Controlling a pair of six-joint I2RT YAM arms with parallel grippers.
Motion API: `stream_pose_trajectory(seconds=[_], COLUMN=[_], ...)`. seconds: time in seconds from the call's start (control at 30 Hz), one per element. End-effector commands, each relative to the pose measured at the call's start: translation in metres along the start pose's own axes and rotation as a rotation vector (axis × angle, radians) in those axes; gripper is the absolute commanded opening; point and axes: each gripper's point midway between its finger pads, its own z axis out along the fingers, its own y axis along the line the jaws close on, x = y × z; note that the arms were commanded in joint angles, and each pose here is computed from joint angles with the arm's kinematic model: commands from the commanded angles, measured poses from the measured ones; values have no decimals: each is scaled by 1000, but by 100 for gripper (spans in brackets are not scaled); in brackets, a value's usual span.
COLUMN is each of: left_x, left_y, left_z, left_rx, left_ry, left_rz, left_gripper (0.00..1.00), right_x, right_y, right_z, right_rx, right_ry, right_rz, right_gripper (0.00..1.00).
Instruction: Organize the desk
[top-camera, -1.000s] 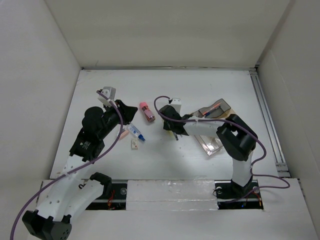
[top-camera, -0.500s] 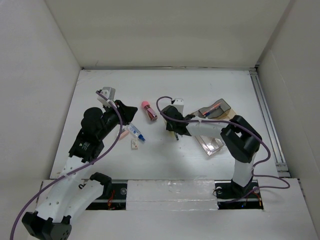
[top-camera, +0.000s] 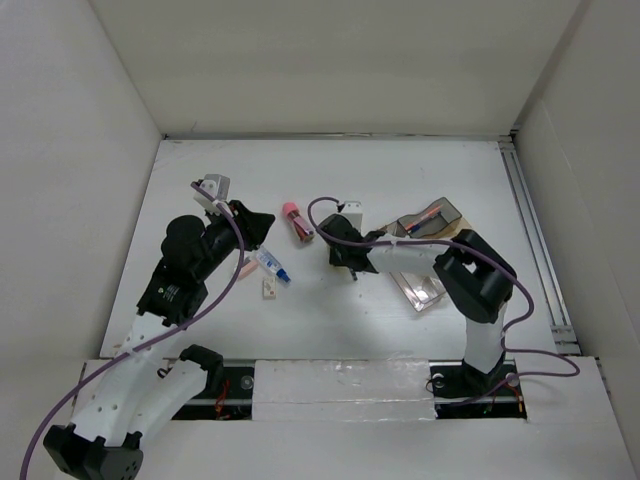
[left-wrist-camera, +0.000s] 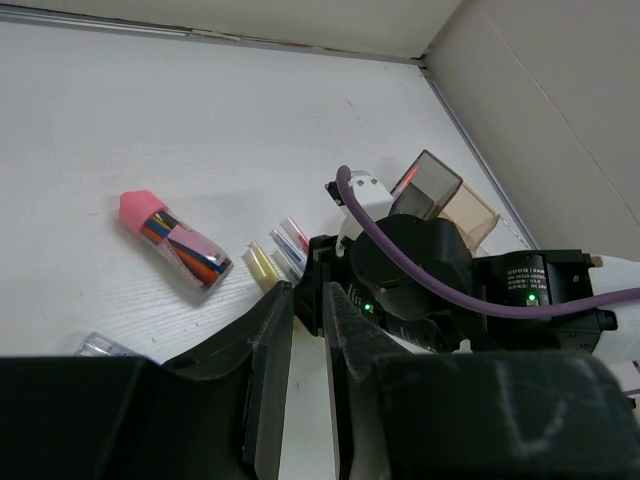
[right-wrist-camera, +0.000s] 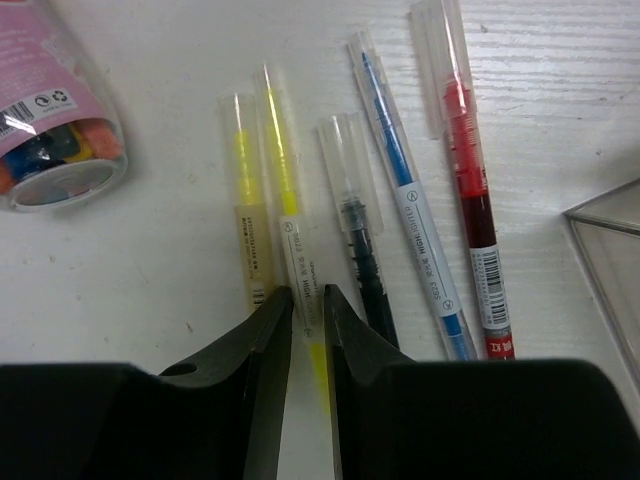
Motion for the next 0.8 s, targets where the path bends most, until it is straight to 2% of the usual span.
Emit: stream_pose_trajectory(seconds=[0.0,0.1,0.2,0.23,0.33,0.53,0.57,0.6,0.63,0.7,0.77], left_x=[-28,-29,-29,-29,-29,-28,-28,-28,-28,-28,-28], left_y=[-16,-17,-17,-17,-16,-16,-16,-16,-16,-16,-16], left_z=[-6,-7,-8,-8,-7,-7,-7,-7,-7,-8,-7], left_rx=[53,54,55,55,53,52,50,50,51,53,51], left_ry=[-81,-83,-85,-85,-85,-84,-83,-83,-84,-85,-83], left_rz=[19,19,20,20,21,20,20,20,20,19,17], left_gripper=[15,15,15,15,15,15,15,15,15,15,15], right_x=[-12,-10,-3,-1,-1,-54,-65,-98,-98,-122,-135], right_y=[12,10,9,8,6,0,-1,-12,-12,-32,-77], right_z=[-5,-2,2,1,-1,-47,-55,-79,-79,-100,-96], right_rx=[-8,8,10,1,4,-20,-37,-82,-82,-110,-70], right_ry=[-32,-31,-14,-15,-18,-148,-173,-230,-231,-296,-320], right_rz=[-11,-11,-9,2,10,87,110,186,187,263,353], right_gripper=[25,25,16,7,3,0,0,0,0,0,0])
